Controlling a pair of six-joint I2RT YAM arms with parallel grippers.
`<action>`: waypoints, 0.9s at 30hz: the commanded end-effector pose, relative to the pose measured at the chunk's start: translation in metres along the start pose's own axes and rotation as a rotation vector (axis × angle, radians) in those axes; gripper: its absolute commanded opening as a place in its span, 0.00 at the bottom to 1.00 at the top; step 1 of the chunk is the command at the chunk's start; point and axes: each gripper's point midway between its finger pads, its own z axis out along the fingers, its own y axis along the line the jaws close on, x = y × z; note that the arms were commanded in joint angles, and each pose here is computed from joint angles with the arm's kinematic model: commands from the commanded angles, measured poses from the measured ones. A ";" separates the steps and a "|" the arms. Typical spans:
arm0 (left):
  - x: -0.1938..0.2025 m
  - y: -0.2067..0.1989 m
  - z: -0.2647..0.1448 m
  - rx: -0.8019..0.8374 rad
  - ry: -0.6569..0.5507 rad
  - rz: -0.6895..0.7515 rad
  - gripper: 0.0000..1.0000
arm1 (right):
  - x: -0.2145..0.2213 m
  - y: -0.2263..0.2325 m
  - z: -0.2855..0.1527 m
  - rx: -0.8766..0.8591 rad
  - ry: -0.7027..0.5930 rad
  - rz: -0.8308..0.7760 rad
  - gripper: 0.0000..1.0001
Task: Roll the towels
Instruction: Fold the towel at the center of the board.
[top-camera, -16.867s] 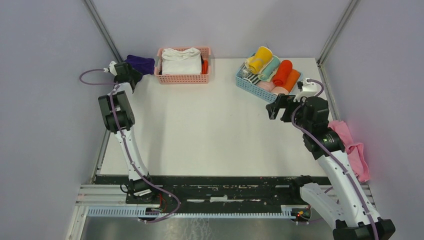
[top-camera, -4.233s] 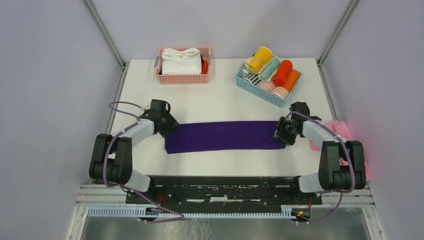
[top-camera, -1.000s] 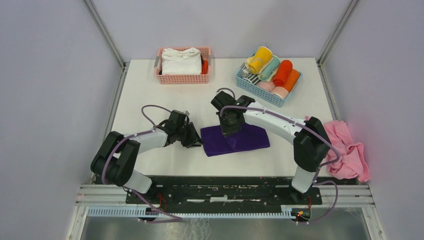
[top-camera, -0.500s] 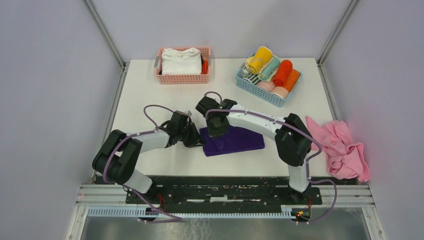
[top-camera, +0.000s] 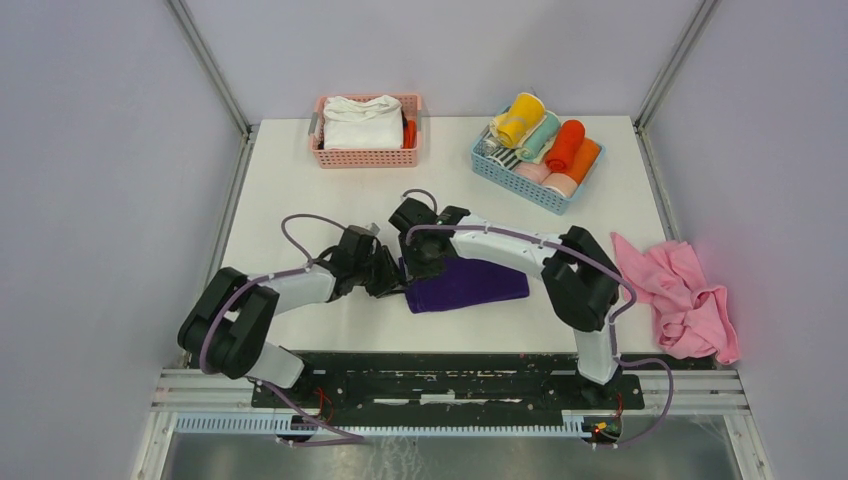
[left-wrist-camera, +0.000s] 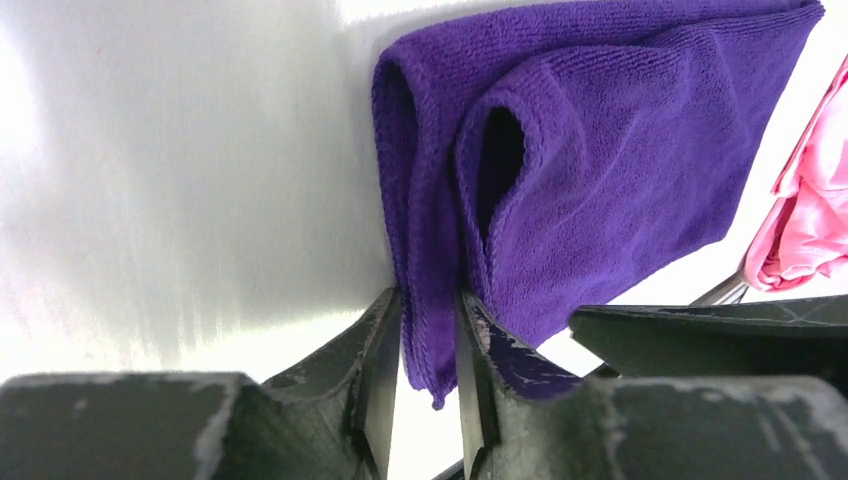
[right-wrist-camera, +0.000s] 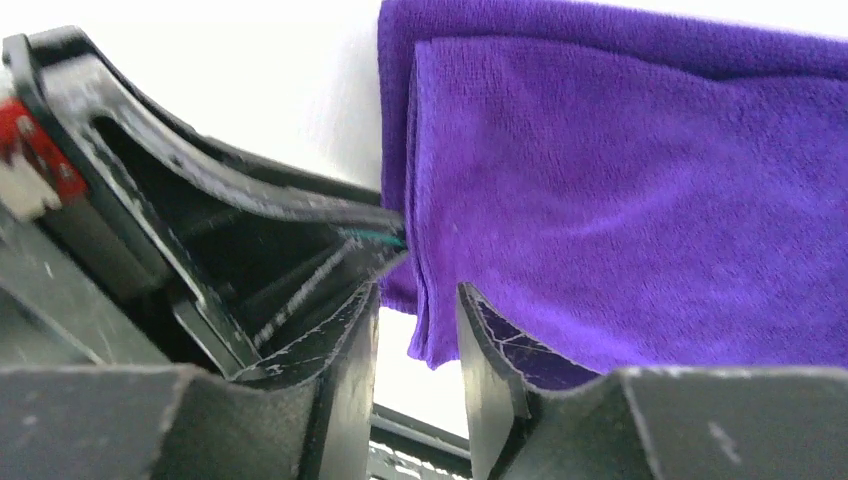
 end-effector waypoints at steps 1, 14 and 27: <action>0.003 0.034 -0.009 -0.148 -0.064 -0.055 0.39 | -0.019 0.017 -0.058 -0.136 -0.138 -0.031 0.45; -0.017 -0.025 -0.054 -0.123 -0.206 0.064 0.56 | -0.016 -0.124 -0.093 -0.062 -0.330 0.110 0.58; 0.019 -0.100 -0.001 -0.038 -0.072 0.183 0.45 | 0.003 -0.200 -0.084 -0.084 -0.370 0.281 0.62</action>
